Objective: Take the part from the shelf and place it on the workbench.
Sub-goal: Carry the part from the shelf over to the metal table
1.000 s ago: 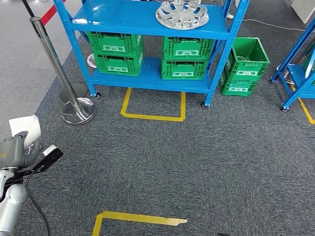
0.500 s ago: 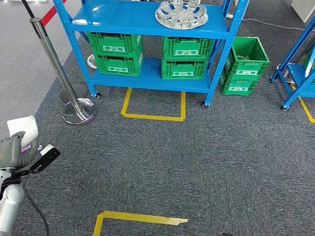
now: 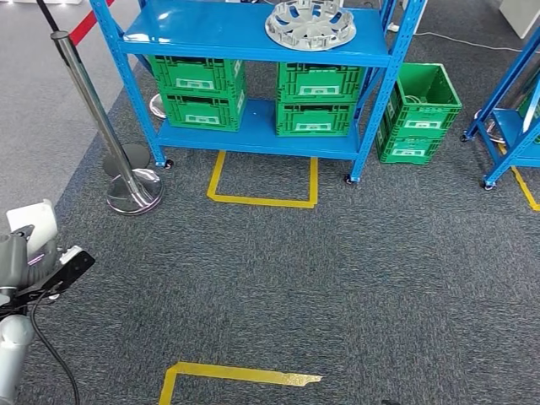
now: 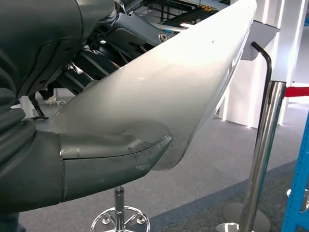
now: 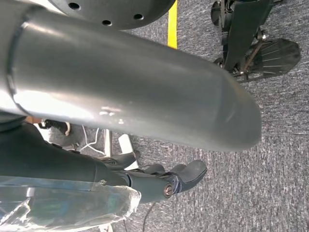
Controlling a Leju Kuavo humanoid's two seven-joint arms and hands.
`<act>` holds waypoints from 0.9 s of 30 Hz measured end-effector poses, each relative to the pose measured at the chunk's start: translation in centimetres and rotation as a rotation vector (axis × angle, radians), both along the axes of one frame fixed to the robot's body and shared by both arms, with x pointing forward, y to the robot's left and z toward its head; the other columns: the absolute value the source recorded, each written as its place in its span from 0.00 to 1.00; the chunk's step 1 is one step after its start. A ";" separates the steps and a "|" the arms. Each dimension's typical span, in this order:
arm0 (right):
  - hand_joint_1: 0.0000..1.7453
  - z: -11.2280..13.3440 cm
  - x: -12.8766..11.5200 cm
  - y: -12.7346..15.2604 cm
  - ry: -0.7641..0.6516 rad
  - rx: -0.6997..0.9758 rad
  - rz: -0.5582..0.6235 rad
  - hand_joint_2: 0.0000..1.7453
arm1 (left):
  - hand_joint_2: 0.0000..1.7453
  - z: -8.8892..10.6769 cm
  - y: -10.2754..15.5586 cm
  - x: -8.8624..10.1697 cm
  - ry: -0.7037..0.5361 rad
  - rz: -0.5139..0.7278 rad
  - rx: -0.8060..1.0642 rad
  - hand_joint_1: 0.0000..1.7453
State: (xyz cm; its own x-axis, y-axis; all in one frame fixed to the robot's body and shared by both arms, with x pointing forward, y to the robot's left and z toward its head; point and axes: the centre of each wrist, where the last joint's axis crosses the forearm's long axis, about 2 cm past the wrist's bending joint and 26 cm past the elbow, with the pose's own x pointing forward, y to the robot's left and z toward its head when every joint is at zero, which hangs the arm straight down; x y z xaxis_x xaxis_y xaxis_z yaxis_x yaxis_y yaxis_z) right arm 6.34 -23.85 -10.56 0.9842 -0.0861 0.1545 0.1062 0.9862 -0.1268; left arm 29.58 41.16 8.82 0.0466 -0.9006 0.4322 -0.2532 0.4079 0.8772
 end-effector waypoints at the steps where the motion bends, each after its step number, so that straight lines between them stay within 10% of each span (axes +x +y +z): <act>1: 0.00 0.0 0.0 0.0 0.001 0.000 0.002 0.00 | 1.00 0.0 0.0 0.0 0.001 0.000 0.001 1.00; 27: 0.00 0.0 0.1 -0.3 0.018 -0.010 0.026 0.00 | 1.00 1.3 2.9 0.4 -0.035 0.044 0.013 1.00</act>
State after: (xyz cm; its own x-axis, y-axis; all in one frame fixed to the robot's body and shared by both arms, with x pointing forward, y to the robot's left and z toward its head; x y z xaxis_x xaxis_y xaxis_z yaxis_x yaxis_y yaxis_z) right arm 6.46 -24.16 -10.57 0.9887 -0.0595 0.1378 0.0786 0.9873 -0.1379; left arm 29.94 44.07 10.13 0.0708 -0.9034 0.4230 -0.3012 0.3849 0.8725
